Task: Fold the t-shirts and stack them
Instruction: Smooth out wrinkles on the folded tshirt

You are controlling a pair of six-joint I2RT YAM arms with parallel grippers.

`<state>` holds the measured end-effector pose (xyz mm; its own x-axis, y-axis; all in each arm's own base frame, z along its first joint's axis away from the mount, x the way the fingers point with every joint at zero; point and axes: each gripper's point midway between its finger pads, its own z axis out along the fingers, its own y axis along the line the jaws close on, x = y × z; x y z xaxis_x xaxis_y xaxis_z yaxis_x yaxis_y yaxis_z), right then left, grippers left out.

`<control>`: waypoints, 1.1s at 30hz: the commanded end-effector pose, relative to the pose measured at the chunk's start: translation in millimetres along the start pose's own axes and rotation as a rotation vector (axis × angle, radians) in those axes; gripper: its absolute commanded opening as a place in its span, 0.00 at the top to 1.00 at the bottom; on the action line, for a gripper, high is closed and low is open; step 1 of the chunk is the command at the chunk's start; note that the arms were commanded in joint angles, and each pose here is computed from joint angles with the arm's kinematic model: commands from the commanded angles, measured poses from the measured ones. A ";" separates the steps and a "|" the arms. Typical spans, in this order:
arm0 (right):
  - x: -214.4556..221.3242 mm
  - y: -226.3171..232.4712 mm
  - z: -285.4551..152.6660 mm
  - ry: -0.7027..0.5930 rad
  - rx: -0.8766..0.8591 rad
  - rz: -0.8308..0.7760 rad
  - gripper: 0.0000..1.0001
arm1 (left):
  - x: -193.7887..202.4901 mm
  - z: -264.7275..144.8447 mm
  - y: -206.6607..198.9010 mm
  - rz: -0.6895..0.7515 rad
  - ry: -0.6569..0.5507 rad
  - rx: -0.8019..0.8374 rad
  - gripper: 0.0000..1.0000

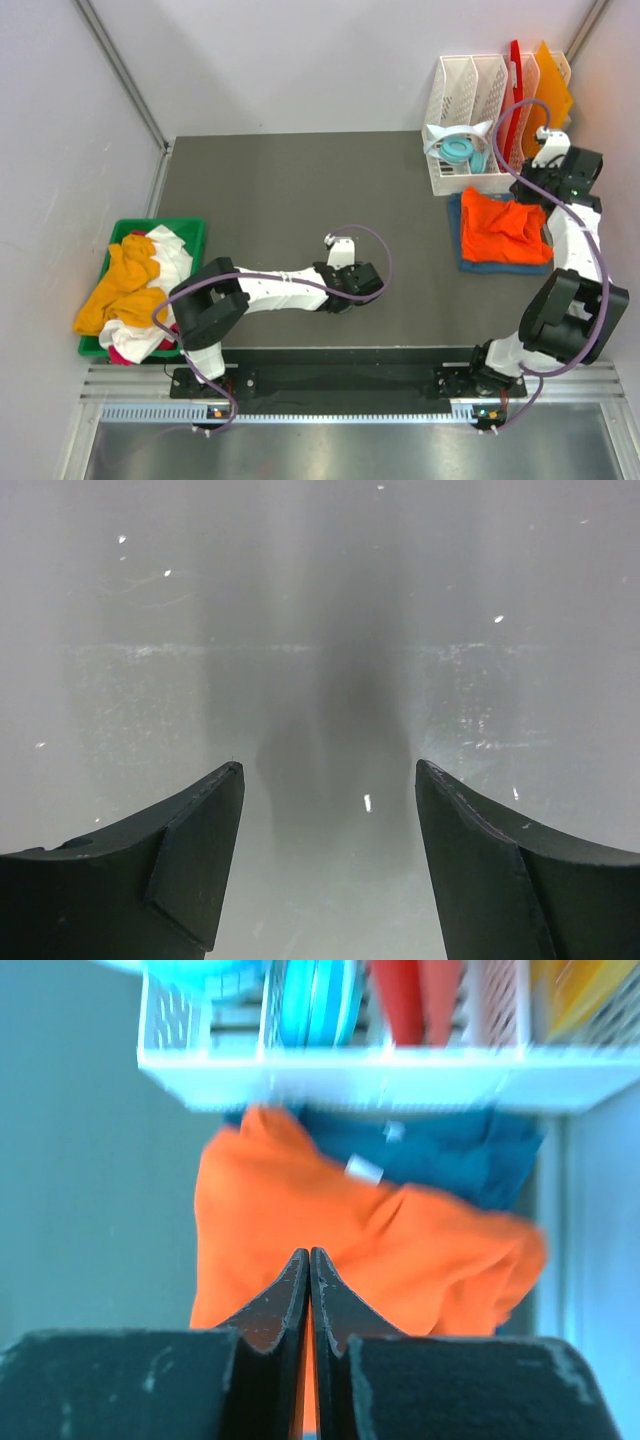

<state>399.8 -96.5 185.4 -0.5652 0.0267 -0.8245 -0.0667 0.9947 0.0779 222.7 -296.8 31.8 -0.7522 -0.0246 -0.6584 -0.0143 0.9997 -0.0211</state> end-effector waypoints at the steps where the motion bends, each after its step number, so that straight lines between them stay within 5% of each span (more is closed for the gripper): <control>1: -12.0 -13.8 13.5 -0.010 0.020 0.031 1.00 | -8.2 -4.5 -16.5 0.007 -0.016 0.028 0.26; 10: 48.0 -47.1 51.9 0.118 0.051 0.110 1.00 | -10.2 -6.2 -22.5 0.028 -0.011 0.028 0.26; 24: 71.2 -137.3 62.7 0.155 0.317 0.150 1.00 | -14.1 -2.8 -44.3 0.065 -0.001 0.037 0.26; 30: 112.5 -154.7 88.4 0.283 0.323 0.163 1.00 | -13.1 -3.1 -50.2 0.077 0.003 0.044 0.26; 33: 95.7 -154.2 85.2 0.220 0.297 0.151 1.00 | -13.3 -4.1 -48.7 0.077 0.001 0.040 0.26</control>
<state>426.0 -217.5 43.4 -0.7295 0.2074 -0.6518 0.2422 0.9695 0.0375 230.7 -340.2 35.1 -0.7575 0.0458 -0.6512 0.0604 0.9982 0.0000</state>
